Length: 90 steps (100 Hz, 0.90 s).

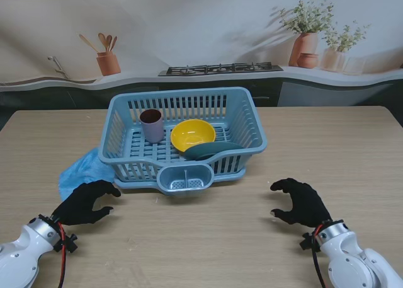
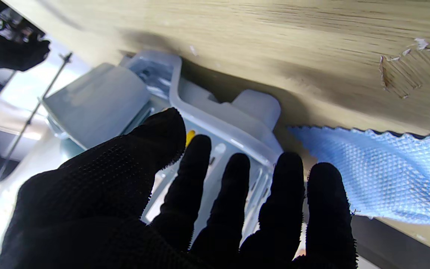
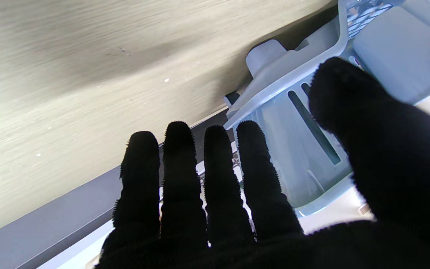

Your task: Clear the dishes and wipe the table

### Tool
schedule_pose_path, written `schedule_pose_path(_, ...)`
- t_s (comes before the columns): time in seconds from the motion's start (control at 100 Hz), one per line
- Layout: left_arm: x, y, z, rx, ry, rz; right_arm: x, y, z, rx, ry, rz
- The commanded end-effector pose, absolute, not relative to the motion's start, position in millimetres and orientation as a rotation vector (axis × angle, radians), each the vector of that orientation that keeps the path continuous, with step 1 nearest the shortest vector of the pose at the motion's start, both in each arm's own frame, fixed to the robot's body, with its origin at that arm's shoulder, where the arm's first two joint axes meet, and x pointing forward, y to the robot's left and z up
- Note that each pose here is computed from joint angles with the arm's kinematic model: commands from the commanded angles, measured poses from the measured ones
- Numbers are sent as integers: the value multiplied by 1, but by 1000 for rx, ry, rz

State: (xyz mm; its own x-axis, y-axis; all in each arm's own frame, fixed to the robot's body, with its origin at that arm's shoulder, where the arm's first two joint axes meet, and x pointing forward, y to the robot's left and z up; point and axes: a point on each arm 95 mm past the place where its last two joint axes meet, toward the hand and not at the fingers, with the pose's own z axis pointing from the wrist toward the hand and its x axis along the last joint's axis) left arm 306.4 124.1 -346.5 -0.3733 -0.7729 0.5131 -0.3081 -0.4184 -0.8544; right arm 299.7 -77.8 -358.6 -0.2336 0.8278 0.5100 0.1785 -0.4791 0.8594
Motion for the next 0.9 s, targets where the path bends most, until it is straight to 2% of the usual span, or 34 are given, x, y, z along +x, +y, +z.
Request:
schedule_pose_path(0.0,306,123,-346,-1507,1455,-1843,297,-75,-360,1552,1228,1762)
schedule_pose_path(0.89,305,123,-347,-1510,1442,-1842,297,-76,-361,1552,1232,1755)
